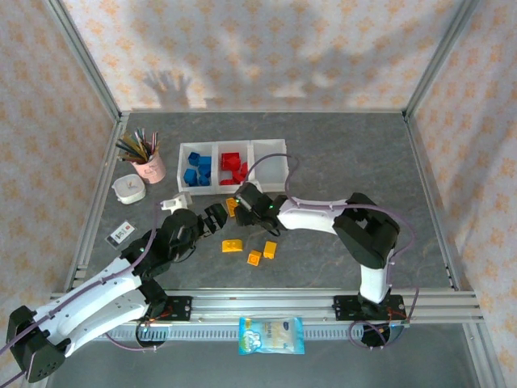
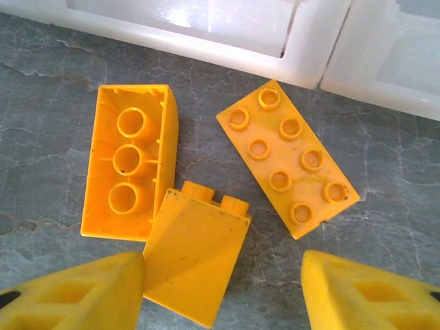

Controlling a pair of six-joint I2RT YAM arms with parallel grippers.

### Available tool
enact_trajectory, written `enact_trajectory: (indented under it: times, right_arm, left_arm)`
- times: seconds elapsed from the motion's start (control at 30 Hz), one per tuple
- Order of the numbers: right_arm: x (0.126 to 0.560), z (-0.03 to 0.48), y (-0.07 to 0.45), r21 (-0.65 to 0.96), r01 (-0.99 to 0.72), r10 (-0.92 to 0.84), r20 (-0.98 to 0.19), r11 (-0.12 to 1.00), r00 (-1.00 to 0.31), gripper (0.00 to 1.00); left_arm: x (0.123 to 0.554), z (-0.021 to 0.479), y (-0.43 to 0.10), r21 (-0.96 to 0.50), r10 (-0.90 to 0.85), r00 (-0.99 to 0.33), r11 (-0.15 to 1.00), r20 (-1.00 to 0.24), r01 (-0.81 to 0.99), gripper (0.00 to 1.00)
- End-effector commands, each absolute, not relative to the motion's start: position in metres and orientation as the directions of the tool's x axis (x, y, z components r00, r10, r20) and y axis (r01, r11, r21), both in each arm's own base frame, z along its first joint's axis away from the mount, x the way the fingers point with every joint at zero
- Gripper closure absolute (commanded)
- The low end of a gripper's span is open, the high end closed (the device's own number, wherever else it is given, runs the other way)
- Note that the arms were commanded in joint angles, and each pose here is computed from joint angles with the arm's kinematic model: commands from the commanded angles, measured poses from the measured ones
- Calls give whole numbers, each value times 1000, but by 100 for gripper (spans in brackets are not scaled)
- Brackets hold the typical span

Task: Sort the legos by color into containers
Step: Pick up the lego from the center of the table.

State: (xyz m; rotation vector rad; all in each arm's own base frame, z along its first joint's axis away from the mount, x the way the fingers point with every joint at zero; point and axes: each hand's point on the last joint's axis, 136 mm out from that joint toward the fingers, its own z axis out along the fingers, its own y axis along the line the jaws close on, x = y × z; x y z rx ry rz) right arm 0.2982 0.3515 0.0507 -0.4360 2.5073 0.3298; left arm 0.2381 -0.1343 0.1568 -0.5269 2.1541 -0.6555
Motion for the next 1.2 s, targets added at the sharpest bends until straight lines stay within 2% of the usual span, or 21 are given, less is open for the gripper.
enact_trajectory:
  times: [0.0, 0.23, 0.43, 0.63, 1.17]
  right_arm:
    - [304, 52, 362, 118, -407, -265, -592, 906, -761, 41]
    - [301, 47, 373, 138, -426, -274, -583, 894, -765, 32]
    - [302, 42, 376, 140, -432, -279, -583, 891, -763, 32]
    - [309, 41, 369, 93, -398, -271, -591, 913, -760, 37]
    - [309, 55, 361, 109, -378, -239, -610, 919, -756, 55]
  left_arm:
    - [236, 156, -127, -593, -566, -576, 788, -590, -167, 1]
    - [236, 155, -124, -584, -565, -570, 793, -597, -174, 1]
    - [236, 155, -124, -582, -564, -570, 794, -597, -176, 1]
    - [236, 155, -124, -584, -566, -566, 793, -599, -176, 1]
    - [236, 152, -127, -587, -563, -577, 791, -591, -172, 1]
